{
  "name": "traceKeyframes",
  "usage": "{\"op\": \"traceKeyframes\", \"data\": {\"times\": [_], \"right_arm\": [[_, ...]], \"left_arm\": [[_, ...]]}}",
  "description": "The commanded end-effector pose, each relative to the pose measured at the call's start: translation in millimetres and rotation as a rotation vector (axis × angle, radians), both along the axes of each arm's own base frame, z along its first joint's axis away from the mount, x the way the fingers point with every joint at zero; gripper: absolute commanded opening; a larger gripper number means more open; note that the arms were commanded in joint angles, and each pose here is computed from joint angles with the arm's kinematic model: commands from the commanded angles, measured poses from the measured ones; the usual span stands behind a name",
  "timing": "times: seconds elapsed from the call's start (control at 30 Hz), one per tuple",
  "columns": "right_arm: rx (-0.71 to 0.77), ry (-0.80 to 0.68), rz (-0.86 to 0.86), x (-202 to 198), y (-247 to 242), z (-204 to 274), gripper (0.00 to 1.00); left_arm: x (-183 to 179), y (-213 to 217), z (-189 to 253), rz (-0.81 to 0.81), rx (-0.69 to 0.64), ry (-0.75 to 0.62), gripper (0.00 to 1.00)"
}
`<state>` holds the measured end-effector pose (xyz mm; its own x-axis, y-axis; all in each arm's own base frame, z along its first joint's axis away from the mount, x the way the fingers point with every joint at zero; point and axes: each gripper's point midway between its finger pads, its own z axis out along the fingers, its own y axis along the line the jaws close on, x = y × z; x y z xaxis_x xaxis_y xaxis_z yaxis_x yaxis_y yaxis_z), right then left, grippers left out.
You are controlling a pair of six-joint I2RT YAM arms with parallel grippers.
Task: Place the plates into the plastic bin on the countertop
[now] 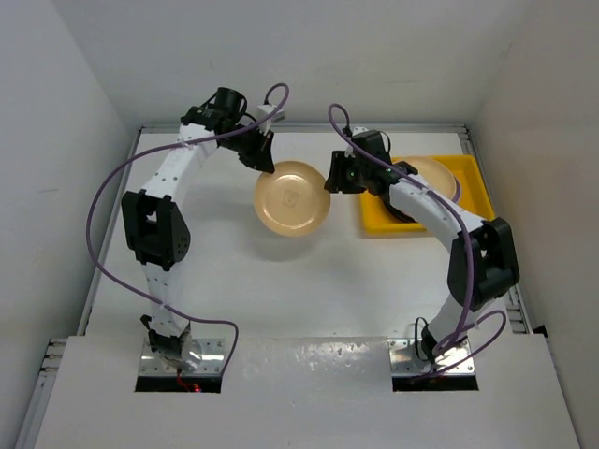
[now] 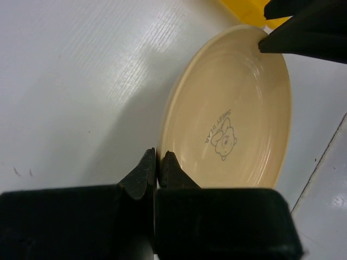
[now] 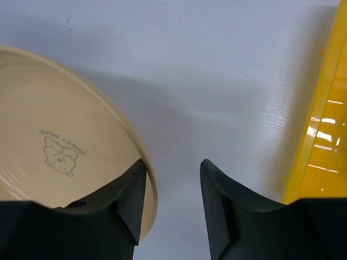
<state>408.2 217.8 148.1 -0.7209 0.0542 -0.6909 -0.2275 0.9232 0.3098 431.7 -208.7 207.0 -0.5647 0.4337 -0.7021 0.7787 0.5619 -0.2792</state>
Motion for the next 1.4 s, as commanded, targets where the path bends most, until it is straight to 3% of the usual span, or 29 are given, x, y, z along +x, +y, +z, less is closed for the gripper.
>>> {"op": "traceKeyframes", "data": {"times": [0.0, 0.07, 0.13, 0.2, 0.33, 0.4, 0.6, 0.63, 0.67, 0.73, 0.77, 0.83, 0.87, 1.0, 1.27, 1.37], "right_arm": [[0.071, -0.017, 0.006, 8.7, 11.1, 2.4, 0.44], [0.085, -0.005, 0.018, 8.3, 13.8, 2.4, 0.4], [0.087, 0.005, 0.022, 8.1, 16.9, -1.5, 0.21], [0.1, 0.011, 0.021, 7.9, 17.1, -2.3, 0.11], [0.164, 0.003, 0.066, 3.7, 24.8, 2.8, 0.11], [0.164, -0.002, 0.081, 3.6, 26.3, 2.2, 0.02], [0.162, -0.031, 0.125, -3.2, 25.2, 2.7, 0.0], [0.156, -0.039, 0.116, -5.8, 21.3, 3.3, 0.0], [0.145, -0.042, 0.093, -5.5, 15.9, 0.7, 0.0], [0.218, -0.078, 0.006, -2.8, -4.0, 19.4, 0.0], [0.237, -0.097, -0.038, 6.5, -19.7, 23.9, 0.0], [0.279, -0.112, -0.068, 3.8, -28.5, 32.9, 0.0], [0.284, -0.109, -0.087, 4.6, -34.5, 32.7, 0.0], [0.297, -0.116, -0.231, 8.9, -82.5, 41.2, 0.0], [0.195, -0.058, -0.868, -5.5, -286.4, 25.7, 0.0], [0.189, -0.019, -0.919, -9.8, -309.4, 17.1, 0.0]], "left_arm": [[-3.8, -11.6, 28.7, -0.051, -0.068, -0.051, 0.0], [-2.7, -11.9, 24.6, -0.05, -0.066, -0.042, 0.0], [-2.7, -11.9, 24.5, -0.05, -0.066, -0.042, 0.0], [-2.7, -11.9, 24.5, -0.05, -0.066, -0.042, 0.0], [-3.1, -13.6, 23.5, -0.051, -0.077, -0.034, 0.0], [-6.8, -16.4, 22.7, -0.065, -0.096, -0.02, 0.0], [-4.1, -18.6, 15.6, -0.065, -0.103, -0.001, 0.0], [-4.1, -18.6, 15.5, -0.065, -0.103, -0.001, 0.04], [-4.1, -18.6, 15.5, -0.065, -0.103, -0.001, 0.2], [-1.1, -16.4, 9.4, -0.052, -0.084, 0.004, 0.63], [-1.1, -16.4, 9.4, -0.052, -0.084, 0.004, 0.7], [0.1, -14.9, 8.3, -0.045, -0.074, 0.001, 0.94], [2.3, -13.5, 3.0, -0.037, -0.061, 0.007, 1.0], [19.1, 5.4, 12.3, 0.026, -0.046, -0.035, 1.0], [26.3, 35.6, 6.2, 0.11, 0.04, -0.055, 1.0], [24.3, 41.9, 1.2, 0.124, 0.051, -0.042, 1.0]]}}
